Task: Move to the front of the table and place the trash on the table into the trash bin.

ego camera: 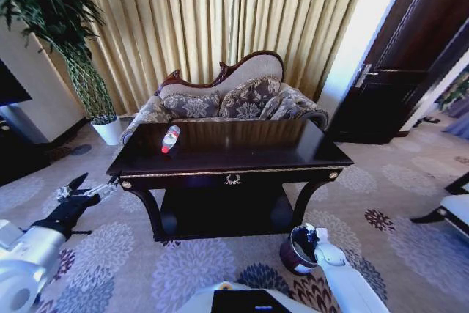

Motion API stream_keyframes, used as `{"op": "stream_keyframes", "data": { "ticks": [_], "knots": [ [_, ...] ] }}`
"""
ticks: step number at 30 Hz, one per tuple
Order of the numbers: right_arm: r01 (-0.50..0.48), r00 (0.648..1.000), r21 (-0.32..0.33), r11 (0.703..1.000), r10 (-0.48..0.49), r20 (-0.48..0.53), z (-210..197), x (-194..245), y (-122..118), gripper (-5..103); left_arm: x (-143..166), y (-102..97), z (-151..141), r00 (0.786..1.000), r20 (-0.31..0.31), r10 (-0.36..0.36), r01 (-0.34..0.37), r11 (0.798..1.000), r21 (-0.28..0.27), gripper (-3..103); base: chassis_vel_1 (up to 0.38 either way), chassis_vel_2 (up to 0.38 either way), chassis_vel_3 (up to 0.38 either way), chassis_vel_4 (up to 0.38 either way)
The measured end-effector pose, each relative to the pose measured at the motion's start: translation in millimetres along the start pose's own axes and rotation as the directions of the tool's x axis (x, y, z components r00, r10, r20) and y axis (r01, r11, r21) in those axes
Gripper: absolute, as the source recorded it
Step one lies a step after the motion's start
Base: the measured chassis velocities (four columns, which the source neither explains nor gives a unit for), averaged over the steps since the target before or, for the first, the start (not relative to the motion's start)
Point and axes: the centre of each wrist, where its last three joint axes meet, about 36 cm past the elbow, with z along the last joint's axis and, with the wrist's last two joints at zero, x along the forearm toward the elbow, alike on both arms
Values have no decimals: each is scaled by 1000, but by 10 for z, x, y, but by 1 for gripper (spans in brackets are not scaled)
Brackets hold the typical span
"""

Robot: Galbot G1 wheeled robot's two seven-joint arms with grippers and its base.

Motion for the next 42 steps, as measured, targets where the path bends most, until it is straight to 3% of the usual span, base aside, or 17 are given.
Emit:
{"op": "stream_keyframes", "data": {
  "ticks": [2, 5, 7, 21, 31, 36, 38, 39, 42],
  "knots": [
    [-6, 1000, 13, 1000, 6, -13, 30, -37, 29, -2, -6, -2, -5, 1000, 13, 8, -8, 1000, -11, 100, 0, 0, 0, 0],
    [-11, 1000, 26, 1000, 12, -20, 46, -62, 43, 8, -8, -2, -9, 1000, 17, 12, -12, 1000, -14, 100, 0, 0, 0, 0],
    [-12, 1000, 31, 999, 13, -21, 51, -70, 48, 8, -8, -1, -9, 1000, 18, 13, -13, 1000, -14, 100, 0, 0, 0, 0],
    [-40, 999, 57, 998, 40, -14, -7, -167, -6, 63, 10, 9, -3, 1000, 24, 19, -19, 1000, -8, 100, 0, 0, 0, 0],
    [-25, 1000, 15, 1000, 25, -8, 18, -97, 1, 99, 15, 12, -1, 999, 29, 24, -24, 1000, 9, 100, 0, 0, 0, 0],
    [-10, 1000, -9, 1000, 10, 16, -25, -25, 23, 100, 17, 11, 3, 999, 31, 22, -22, 1000, 13, 100, 0, 0, 0, 0],
    [13, 998, -56, 998, -10, 56, -131, 61, 30, 100, 21, 13, 5, 999, 34, 21, -22, 1000, 18, 100, 0, 0, 0, 0],
    [56, 990, -129, 990, -38, 136, -325, 218, 23, 100, 27, 17, 5, 999, 46, 21, -22, 999, 23, 100, 0, 0, 0, 0],
    [81, 983, -161, 984, -52, 177, -430, 311, 11, 100, 29, 19, 5, 998, 55, 21, -22, 999, 23, 100, 0, 0, 0, 0]
  ]
}}
